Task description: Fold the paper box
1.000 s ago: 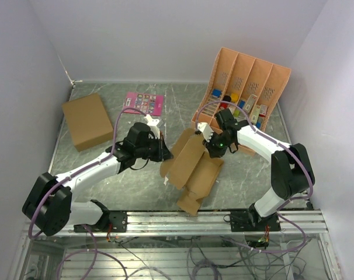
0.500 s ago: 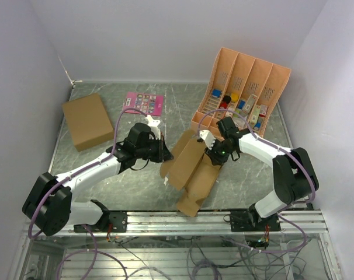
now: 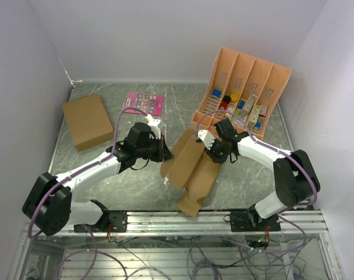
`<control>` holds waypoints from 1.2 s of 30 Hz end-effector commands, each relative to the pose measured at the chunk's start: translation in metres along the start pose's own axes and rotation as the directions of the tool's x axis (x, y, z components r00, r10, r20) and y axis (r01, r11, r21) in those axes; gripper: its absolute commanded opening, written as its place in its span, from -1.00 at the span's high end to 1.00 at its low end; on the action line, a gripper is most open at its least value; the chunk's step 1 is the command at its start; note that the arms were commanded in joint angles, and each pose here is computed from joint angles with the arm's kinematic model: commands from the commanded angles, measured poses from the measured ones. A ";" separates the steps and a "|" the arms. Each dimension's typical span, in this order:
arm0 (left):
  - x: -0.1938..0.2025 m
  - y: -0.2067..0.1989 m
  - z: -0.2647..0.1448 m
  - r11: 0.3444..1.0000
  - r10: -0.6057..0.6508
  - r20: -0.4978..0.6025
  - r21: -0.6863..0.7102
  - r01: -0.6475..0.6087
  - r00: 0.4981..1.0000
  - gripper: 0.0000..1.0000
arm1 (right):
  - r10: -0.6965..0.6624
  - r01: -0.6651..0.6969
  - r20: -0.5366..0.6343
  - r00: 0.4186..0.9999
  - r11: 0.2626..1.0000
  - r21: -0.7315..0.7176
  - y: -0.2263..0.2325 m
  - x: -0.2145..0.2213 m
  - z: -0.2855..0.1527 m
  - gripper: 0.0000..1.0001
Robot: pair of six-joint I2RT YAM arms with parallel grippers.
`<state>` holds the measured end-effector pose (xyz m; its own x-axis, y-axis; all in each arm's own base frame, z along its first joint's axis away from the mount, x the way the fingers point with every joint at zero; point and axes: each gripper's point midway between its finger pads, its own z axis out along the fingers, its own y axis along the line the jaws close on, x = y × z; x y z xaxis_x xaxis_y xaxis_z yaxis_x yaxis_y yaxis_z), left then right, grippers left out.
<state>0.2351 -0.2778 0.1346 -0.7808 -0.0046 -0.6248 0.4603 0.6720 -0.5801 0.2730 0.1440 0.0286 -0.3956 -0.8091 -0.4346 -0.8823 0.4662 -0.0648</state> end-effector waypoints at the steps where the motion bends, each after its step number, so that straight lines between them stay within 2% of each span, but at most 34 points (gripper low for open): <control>1: -0.016 -0.012 0.000 0.999 0.031 0.040 0.036 -0.033 0.999 0.86 | 0.005 -0.005 0.006 1.000 1.000 0.018 -0.002 -0.001 -0.002 0.48; 4: -0.017 -0.013 0.000 0.999 0.030 0.044 0.040 -0.032 0.999 0.86 | 0.011 -0.011 0.025 1.000 1.000 -0.006 0.001 -0.007 0.000 0.38; 17: -0.016 -0.016 0.000 0.998 0.027 0.039 0.058 -0.030 0.999 0.86 | 0.033 -0.033 0.036 0.999 0.999 0.002 -0.002 -0.017 0.017 0.38; 18: -0.016 -0.016 0.000 0.998 0.027 0.039 0.057 -0.030 0.999 0.86 | 0.033 -0.034 0.026 0.999 0.999 0.012 -0.003 -0.014 0.019 0.44; 20: -0.017 -0.016 -0.001 0.998 0.032 0.039 0.054 -0.034 0.999 0.86 | 0.039 -0.039 0.009 0.999 0.998 0.050 -0.009 -0.011 0.022 1.00; 24: -0.016 -0.015 -0.003 0.998 0.039 0.036 0.046 -0.040 0.999 0.86 | 0.030 -0.028 -0.020 0.999 0.991 0.131 -0.019 -0.002 0.019 1.00; 27: -0.016 -0.015 -0.003 0.998 0.040 0.035 0.045 -0.042 0.999 0.86 | 0.029 -0.026 -0.026 0.999 0.993 0.119 -0.016 -0.001 0.018 1.00; 28: -0.016 -0.015 -0.003 0.998 0.040 0.034 0.044 -0.041 0.999 0.86 | 0.032 -0.029 -0.024 0.999 0.994 0.107 -0.014 -0.001 0.018 0.87; 30: -0.016 -0.015 -0.002 0.998 0.041 0.032 0.044 -0.042 0.999 0.87 | 0.029 -0.029 0.000 1.000 0.996 0.080 -0.010 -0.008 0.016 0.48; 32: -0.017 -0.015 -0.002 0.998 0.042 0.033 0.042 -0.043 0.999 0.86 | 0.030 -0.032 0.035 0.999 0.998 0.059 -0.008 -0.018 0.010 0.23; 34: -0.017 -0.015 -0.003 0.998 0.046 0.031 0.042 -0.047 0.998 0.86 | 0.031 -0.033 0.069 0.997 0.999 0.032 -0.005 -0.028 0.004 0.10; 36: -0.016 -0.016 -0.003 0.998 0.048 0.023 0.042 -0.049 0.999 0.86 | 0.032 -0.033 0.104 0.994 0.999 0.011 -0.004 -0.037 0.000 0.06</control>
<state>0.2360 -0.2793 0.1386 -0.7750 -0.0015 -0.6320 0.4710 0.6654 -0.5792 0.2847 0.1556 0.0194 -0.4229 -0.7884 -0.4467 -0.8563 0.5090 -0.0876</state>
